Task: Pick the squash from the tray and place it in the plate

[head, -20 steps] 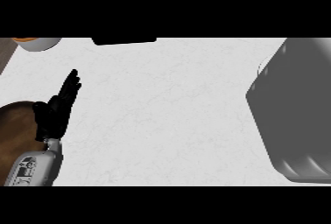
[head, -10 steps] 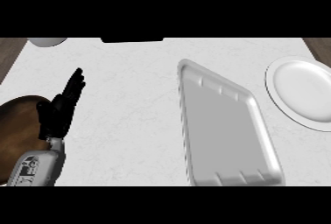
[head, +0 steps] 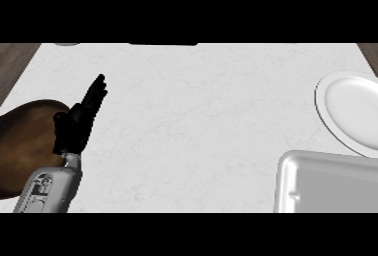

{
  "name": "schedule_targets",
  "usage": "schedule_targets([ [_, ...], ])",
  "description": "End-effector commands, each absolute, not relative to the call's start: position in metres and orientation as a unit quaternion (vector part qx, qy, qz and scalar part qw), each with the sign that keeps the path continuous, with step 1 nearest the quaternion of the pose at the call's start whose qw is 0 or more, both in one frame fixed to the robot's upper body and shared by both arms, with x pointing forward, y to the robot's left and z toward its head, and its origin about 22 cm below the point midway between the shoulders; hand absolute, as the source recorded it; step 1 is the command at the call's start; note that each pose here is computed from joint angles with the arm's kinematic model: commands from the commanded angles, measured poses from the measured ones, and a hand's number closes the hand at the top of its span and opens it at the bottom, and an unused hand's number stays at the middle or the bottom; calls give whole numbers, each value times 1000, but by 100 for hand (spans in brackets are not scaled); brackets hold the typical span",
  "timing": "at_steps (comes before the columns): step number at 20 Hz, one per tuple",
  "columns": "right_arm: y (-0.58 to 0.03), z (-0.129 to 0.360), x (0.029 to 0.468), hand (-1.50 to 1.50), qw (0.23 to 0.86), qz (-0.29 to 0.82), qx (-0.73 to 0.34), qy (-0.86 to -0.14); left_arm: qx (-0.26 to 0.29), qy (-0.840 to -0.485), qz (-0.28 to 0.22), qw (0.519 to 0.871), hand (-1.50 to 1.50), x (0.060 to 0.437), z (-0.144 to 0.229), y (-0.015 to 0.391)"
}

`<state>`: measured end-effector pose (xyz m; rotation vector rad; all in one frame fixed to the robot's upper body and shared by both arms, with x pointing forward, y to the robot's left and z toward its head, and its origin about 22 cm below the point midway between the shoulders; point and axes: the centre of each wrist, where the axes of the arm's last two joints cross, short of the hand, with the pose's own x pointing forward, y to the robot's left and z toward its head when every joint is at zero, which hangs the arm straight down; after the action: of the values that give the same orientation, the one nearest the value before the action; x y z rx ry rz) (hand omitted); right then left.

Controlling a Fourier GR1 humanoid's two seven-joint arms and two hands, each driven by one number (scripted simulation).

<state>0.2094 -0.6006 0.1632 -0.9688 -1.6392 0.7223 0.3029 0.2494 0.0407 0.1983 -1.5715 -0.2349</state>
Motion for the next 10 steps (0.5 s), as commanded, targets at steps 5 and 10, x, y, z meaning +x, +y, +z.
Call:
schedule_targets([
  [5,-568,165,276,150,552,321,-344,-688,92,-708,-108,691,0,290,26,256],
  [10,-532,120,310,150,554,355,-338,-673,85,-705,-113,695,0,302,40,250],
])
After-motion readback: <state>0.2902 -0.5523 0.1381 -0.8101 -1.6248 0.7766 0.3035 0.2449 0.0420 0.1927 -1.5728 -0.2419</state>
